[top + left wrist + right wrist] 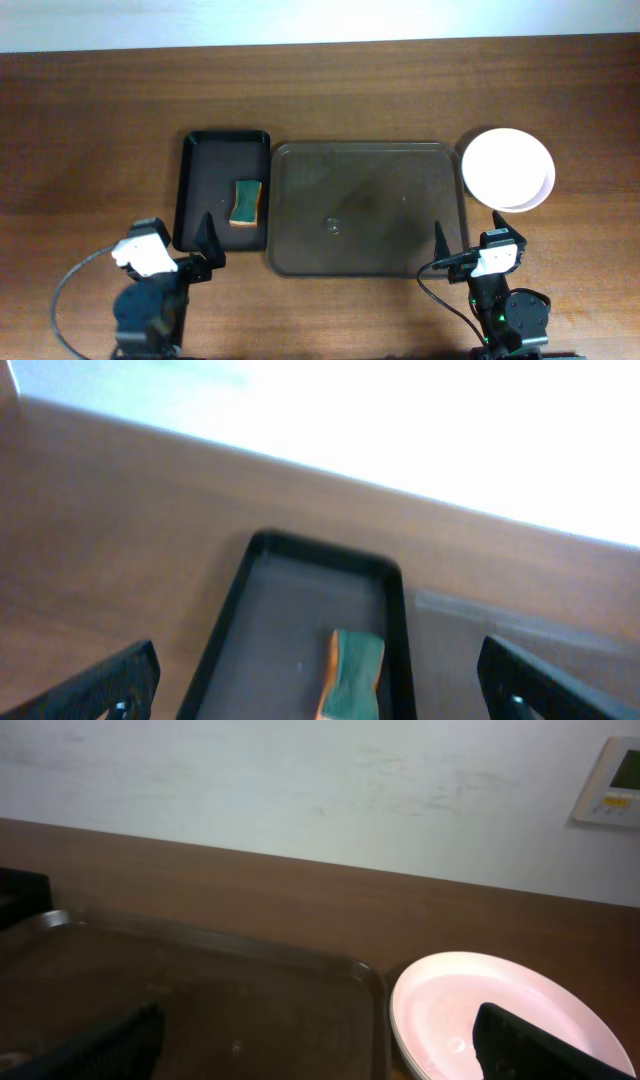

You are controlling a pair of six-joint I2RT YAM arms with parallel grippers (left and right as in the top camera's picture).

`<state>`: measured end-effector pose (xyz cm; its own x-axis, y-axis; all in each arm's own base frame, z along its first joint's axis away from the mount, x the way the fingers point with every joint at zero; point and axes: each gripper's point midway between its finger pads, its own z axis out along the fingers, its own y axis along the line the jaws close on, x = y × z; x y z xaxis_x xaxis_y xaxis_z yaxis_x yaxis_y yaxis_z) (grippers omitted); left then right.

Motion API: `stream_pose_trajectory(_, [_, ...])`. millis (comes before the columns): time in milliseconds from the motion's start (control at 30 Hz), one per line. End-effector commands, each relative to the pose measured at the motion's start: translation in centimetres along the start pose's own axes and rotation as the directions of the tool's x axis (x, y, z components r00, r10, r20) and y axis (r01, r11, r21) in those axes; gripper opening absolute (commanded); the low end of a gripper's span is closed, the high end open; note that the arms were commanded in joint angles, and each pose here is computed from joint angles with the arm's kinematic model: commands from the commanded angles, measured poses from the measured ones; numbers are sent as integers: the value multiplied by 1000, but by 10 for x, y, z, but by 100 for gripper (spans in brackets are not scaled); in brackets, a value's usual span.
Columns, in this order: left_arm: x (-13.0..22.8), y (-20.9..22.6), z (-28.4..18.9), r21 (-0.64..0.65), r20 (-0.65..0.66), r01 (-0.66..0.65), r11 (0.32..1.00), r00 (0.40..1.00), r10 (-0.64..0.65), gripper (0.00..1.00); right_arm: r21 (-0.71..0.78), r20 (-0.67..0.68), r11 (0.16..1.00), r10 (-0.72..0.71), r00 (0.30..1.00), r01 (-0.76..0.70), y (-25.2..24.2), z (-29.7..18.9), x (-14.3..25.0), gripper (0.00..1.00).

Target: Clean dirty plates on tray and stack at the side

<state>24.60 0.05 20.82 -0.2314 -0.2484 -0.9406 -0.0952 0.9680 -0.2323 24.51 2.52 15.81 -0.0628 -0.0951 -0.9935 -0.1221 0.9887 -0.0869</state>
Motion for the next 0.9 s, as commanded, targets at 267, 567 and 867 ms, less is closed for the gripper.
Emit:
stream_pose_trajectory(267, [15,-8,3,80,319,-222,972,929,186,99,1,-1,1000,-3,1000,3,0,0,2,99])
stream_pose_trajectory(567, [53,-8,11,113,180,-317,942,938,295,100,1,-1,1000,-3,1000,3,0,0,2,99])
stream_pose_trajectory(867, [54,-8,11,113,179,-317,942,939,295,100,1,-1,1000,-3,1000,3,0,0,2,99])
